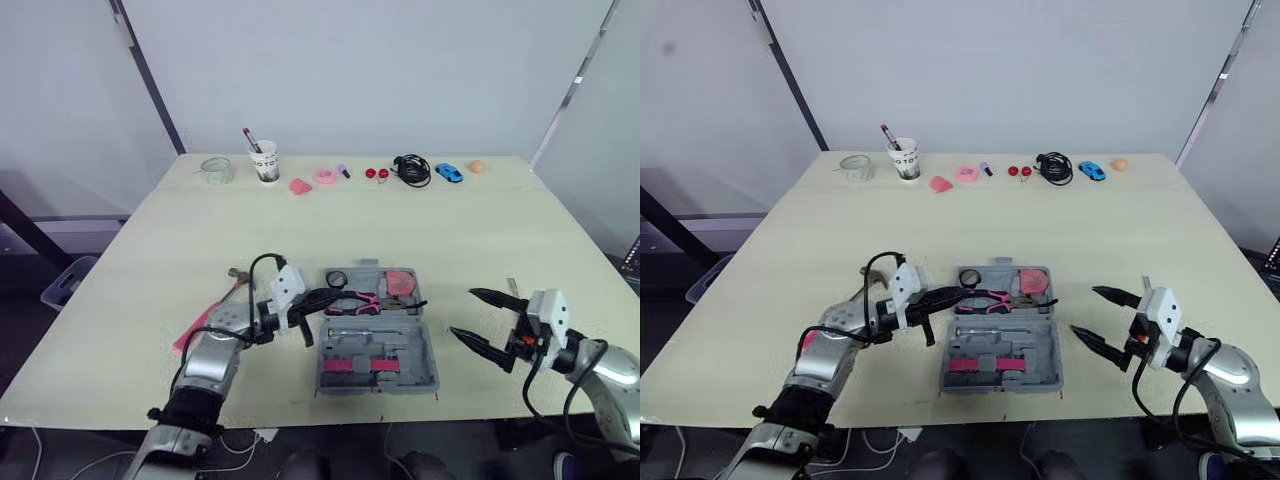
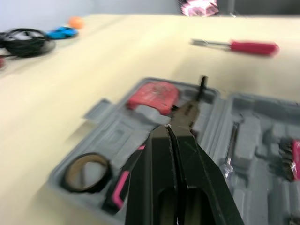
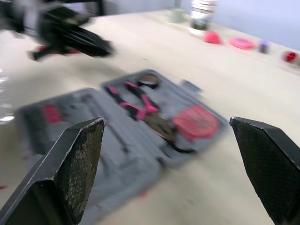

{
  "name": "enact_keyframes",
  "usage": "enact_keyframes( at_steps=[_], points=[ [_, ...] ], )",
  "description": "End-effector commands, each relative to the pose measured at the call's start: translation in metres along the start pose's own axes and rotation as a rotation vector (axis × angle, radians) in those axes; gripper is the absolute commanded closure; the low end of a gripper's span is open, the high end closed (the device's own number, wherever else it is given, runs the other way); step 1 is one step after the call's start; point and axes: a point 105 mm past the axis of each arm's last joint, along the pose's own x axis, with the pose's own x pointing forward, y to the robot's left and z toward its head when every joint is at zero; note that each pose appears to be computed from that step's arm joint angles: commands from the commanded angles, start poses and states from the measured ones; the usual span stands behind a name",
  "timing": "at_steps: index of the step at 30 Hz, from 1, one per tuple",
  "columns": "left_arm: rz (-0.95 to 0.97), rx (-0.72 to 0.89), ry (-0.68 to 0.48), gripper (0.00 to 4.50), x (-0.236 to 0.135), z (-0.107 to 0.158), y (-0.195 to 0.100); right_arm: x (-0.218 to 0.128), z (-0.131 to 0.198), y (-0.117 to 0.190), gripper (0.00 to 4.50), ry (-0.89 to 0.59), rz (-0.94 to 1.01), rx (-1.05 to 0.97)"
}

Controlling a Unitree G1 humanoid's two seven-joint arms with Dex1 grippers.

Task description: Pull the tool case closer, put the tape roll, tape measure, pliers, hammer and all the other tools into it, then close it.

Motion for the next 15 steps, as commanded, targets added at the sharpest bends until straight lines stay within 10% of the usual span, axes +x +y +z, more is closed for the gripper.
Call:
enact_keyframes(
  at_steps=[1, 6, 15],
  points=[
    [0.116, -0.015, -0.052, 4.46, -0.02, 0.017, 0.013, -0.014, 0.001, -0.013, 0.0, -0.006, -0.1, -0.018],
    [0.305, -0.057, 0.008, 3.94, -0.065, -0.002, 0.028, -0.037, -0.02, -0.022, 0.0, 0.061, -0.222, 0.005],
    [0.602, -0.127, 0.129, 0.28, -0.15, -0.038, 0.031, -0.091, -0.047, -0.036, 0.0, 0.131, -0.446, 0.085]
  ],
)
